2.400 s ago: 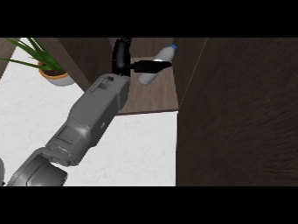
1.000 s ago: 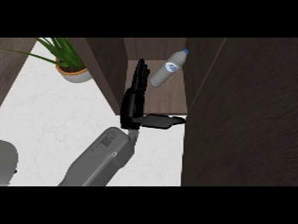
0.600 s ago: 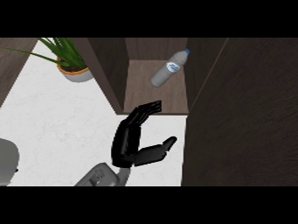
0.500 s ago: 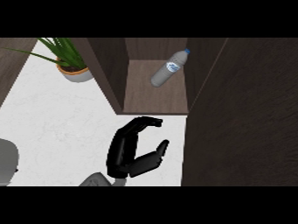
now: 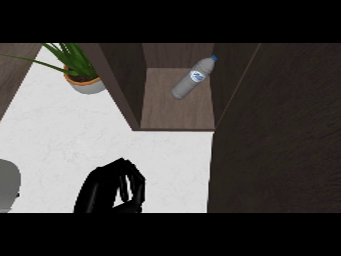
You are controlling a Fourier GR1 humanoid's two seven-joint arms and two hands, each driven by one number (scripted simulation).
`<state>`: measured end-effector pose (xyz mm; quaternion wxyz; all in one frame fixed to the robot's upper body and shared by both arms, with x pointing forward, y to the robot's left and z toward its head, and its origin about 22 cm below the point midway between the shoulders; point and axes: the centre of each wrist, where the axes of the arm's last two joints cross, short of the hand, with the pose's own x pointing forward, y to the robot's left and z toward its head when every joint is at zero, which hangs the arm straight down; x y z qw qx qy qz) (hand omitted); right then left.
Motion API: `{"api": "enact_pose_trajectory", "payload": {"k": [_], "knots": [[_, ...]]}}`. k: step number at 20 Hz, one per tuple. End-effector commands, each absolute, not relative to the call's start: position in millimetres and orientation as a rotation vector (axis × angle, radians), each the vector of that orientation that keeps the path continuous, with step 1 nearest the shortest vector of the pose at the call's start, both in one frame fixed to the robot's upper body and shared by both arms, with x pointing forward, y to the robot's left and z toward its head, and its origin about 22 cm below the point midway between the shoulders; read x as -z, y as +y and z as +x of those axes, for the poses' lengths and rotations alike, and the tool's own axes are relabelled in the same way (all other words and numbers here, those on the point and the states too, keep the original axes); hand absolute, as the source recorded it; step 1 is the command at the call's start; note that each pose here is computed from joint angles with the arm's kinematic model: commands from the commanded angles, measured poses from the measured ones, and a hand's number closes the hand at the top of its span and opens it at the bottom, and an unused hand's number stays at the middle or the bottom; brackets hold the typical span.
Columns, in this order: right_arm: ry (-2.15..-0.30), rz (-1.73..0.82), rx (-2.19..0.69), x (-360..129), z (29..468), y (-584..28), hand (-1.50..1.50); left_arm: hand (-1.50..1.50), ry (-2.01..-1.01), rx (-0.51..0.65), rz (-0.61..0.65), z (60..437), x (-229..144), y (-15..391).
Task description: Pick up the bottled water, place it into the cabinet and close the cabinet
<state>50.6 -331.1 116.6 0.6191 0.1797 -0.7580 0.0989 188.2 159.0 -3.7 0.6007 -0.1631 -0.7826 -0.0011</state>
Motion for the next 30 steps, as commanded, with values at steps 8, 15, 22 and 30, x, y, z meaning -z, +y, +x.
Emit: {"api": "enact_pose_trajectory", "payload": {"k": [8, 15, 22, 30], "knots": [[-1.809, 0.537, -0.547, -164, 47, -283, 1.50, 1.50, -1.871, 0.003, -0.310, 173, -28, 244], [-1.786, 0.618, -0.646, -172, 48, -273, 1.50, -1.50, -1.882, -0.027, -0.281, 164, -37, 285], [-1.749, 0.702, -0.736, -173, 57, -260, 1.50, -1.50, -1.889, -0.029, -0.266, 160, -54, 313], [-1.736, 0.772, -0.845, -173, 74, -245, 1.50, -1.50, -1.872, -0.043, -0.282, 150, -63, 332]]}}
